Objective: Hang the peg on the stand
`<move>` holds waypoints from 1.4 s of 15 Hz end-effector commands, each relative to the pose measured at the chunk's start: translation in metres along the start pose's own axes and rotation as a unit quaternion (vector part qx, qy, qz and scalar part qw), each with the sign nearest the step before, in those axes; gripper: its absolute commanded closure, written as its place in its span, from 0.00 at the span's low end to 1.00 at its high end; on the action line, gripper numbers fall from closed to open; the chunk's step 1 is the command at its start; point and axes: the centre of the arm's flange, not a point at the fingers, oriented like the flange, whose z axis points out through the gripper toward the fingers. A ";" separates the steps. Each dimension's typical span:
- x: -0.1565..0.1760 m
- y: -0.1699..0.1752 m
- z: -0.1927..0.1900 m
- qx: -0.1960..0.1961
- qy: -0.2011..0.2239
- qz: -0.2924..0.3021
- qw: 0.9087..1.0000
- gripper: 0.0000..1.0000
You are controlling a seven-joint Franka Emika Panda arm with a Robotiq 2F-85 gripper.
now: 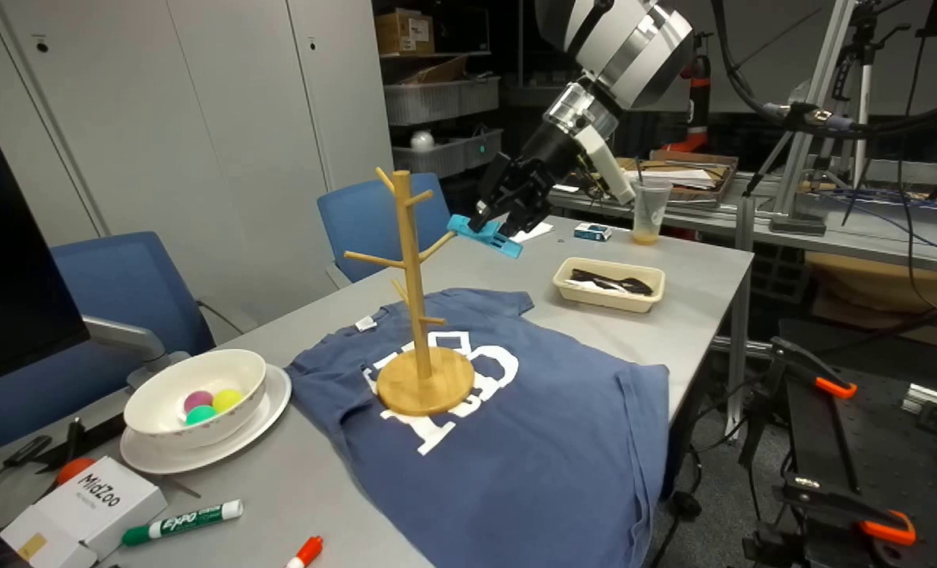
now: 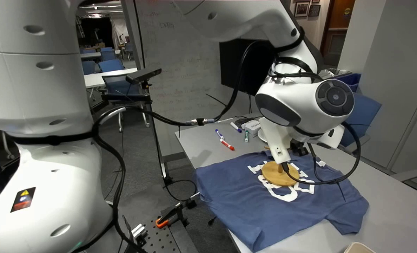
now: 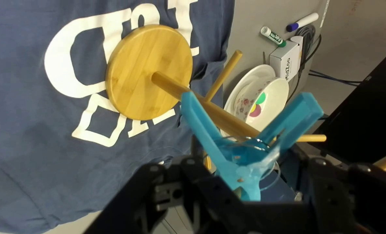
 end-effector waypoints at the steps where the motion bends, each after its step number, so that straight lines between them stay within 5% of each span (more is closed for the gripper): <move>1: -0.004 -0.005 0.009 0.007 -0.002 -0.009 1.000 0.67; 12: -0.010 -0.017 0.031 0.010 -0.019 -0.016 1.000 0.67; 14: -0.011 -0.017 0.032 0.007 -0.021 -0.019 1.000 0.17; 17: -0.012 -0.016 0.034 0.005 -0.025 -0.019 1.000 0.02; 21: -0.014 -0.014 0.036 0.004 -0.028 -0.019 0.999 0.00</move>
